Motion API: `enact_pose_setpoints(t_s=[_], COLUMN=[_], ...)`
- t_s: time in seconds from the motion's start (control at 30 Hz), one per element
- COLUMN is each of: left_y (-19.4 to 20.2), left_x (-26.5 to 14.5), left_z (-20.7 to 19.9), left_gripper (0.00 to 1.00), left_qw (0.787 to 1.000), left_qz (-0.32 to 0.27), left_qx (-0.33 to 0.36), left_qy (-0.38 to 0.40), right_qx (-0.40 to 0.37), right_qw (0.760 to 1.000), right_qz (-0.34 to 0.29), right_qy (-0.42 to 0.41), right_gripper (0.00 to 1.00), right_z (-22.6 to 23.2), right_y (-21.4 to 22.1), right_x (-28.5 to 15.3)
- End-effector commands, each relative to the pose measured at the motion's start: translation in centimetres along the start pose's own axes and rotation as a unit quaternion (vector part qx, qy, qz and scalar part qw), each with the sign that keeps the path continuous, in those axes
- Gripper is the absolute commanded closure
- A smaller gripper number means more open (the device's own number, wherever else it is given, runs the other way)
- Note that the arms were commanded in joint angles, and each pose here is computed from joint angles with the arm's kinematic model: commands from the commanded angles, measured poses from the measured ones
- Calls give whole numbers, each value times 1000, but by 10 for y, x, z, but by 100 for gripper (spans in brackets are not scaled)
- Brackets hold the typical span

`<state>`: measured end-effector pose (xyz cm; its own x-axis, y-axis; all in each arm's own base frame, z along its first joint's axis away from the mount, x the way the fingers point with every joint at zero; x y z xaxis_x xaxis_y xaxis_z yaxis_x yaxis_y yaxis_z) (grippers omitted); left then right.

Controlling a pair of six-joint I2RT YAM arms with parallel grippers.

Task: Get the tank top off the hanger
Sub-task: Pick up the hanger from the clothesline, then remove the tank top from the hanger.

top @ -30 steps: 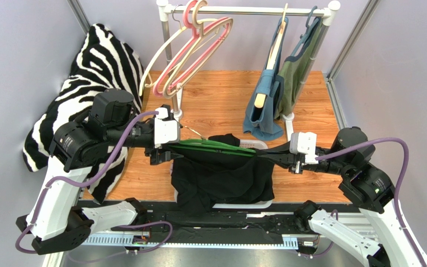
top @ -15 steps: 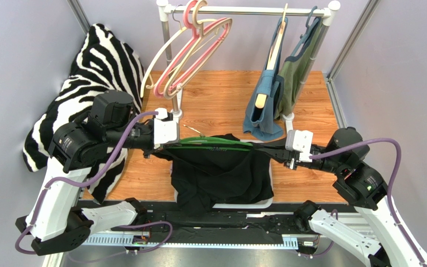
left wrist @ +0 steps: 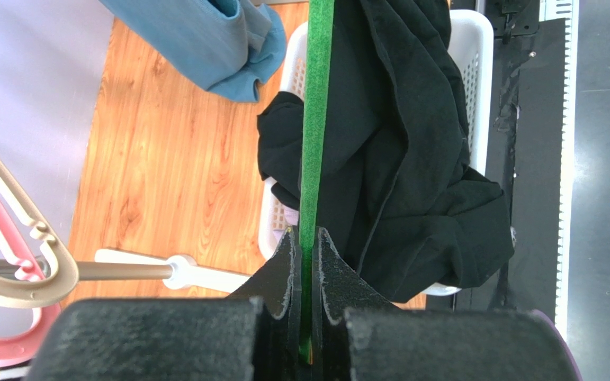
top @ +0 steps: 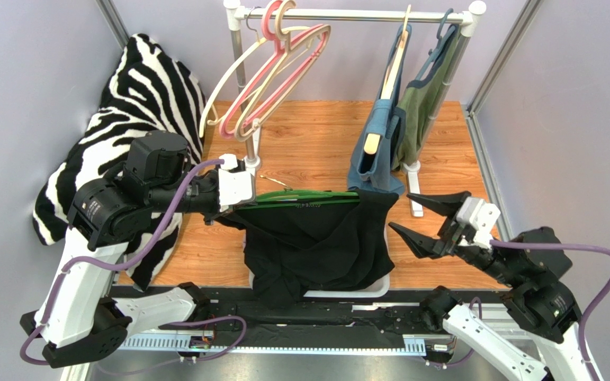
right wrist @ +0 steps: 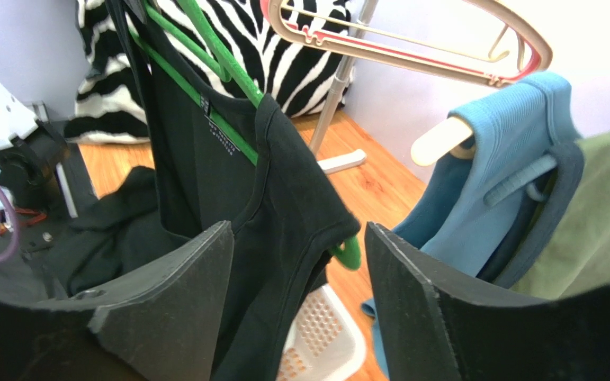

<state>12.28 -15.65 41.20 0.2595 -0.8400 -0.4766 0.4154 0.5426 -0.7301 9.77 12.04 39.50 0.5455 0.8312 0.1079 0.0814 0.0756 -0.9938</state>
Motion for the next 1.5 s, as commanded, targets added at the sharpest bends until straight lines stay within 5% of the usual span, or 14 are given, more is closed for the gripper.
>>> enact_pose_setpoints(t_s=[0.0, 0.3, 0.5, 0.63, 0.93, 1.17, 1.47], left_y=[-15, -17, -16, -15, -7, -6, -6], left_x=[-6, -8, -8, -9, -12, -18, -27], left_z=[9, 8, 7, 6, 4, -5, -21], left_gripper=[100, 100, 100, 100, 100, 99, 100], left_qw=[999, 999, 999, 999, 999, 999, 999], left_qz=[-32, -36, -37, -36, -17, -19, -27], left_qx=[11, 10, 8, 9, 19, 25, 37], left_qy=[-27, -26, -22, -26, -34, -24, -5], right_qx=[56, 102, 118, 118, 117, 130, 120], right_qw=[998, 995, 993, 993, 985, 942, 934], right_qz=[-6, 6, 0, -2, -38, -27, 8], right_qy=[20, -19, -31, -29, 123, 308, 336], right_gripper=[34, 52, 76, 100, 100, 100, 100], right_z=[-2, 3, 4, 5, -28, -76, -83], right_y=[15, 29, 26, 20, 3, 10, 22], right_x=[3, 32, 40, 38, 8, -2, -4])
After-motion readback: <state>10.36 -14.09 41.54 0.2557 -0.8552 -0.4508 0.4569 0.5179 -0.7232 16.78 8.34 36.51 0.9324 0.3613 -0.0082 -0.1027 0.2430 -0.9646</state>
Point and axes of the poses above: each gripper's point midway between its finger pads, its own x axis out along the fingers, its own z axis along the line the jaws close on, y = z × x, the point moved 4 cm from there along -x, back along the fingers, and after that the axes turned 13 degrees about x, right-handed, at the moved point
